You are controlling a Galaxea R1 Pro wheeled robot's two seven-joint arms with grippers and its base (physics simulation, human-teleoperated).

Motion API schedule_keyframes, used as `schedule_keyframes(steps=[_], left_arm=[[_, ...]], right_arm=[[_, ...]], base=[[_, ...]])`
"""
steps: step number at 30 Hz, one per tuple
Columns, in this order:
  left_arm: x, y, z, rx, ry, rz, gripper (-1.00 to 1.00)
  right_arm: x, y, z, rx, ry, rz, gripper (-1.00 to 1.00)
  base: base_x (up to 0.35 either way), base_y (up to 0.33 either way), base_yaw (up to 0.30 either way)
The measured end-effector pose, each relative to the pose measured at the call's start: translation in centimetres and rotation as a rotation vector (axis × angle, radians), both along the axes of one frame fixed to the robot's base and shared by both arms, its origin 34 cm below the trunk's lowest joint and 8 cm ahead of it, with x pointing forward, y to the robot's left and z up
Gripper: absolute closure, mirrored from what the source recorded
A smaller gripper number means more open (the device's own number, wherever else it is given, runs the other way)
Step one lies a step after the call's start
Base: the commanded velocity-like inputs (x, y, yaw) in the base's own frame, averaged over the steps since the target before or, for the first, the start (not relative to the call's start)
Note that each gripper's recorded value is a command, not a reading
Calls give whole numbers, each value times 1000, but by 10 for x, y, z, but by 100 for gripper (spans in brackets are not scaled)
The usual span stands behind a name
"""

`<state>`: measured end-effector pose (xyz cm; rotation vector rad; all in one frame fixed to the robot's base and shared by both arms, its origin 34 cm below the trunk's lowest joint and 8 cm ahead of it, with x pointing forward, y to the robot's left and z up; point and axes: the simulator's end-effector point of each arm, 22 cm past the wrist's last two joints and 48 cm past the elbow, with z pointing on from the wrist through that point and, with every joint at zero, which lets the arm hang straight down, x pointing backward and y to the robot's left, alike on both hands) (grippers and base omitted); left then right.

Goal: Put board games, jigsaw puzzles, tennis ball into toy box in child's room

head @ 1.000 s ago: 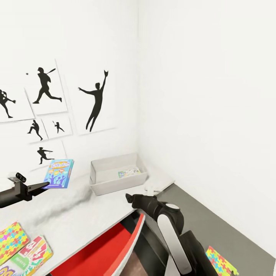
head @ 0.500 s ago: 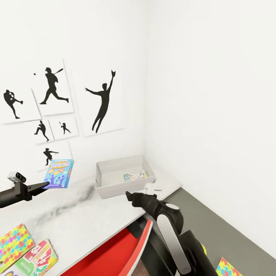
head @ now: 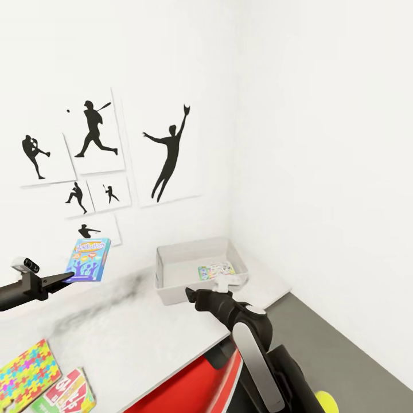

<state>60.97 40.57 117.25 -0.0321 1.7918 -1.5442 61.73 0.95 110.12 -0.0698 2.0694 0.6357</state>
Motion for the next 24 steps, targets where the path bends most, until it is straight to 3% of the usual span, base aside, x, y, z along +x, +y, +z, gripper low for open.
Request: schedule_keyframes(steps=[18, 24], left_arm=[[0, 0, 0, 0, 0, 0, 100], [0, 0, 0, 0, 0, 0, 100]], right_arm=[[0, 1, 0, 1, -1, 2, -100], [0, 1, 0, 0, 0, 2, -100]], base=[[73, 44, 1], [5, 47, 194]])
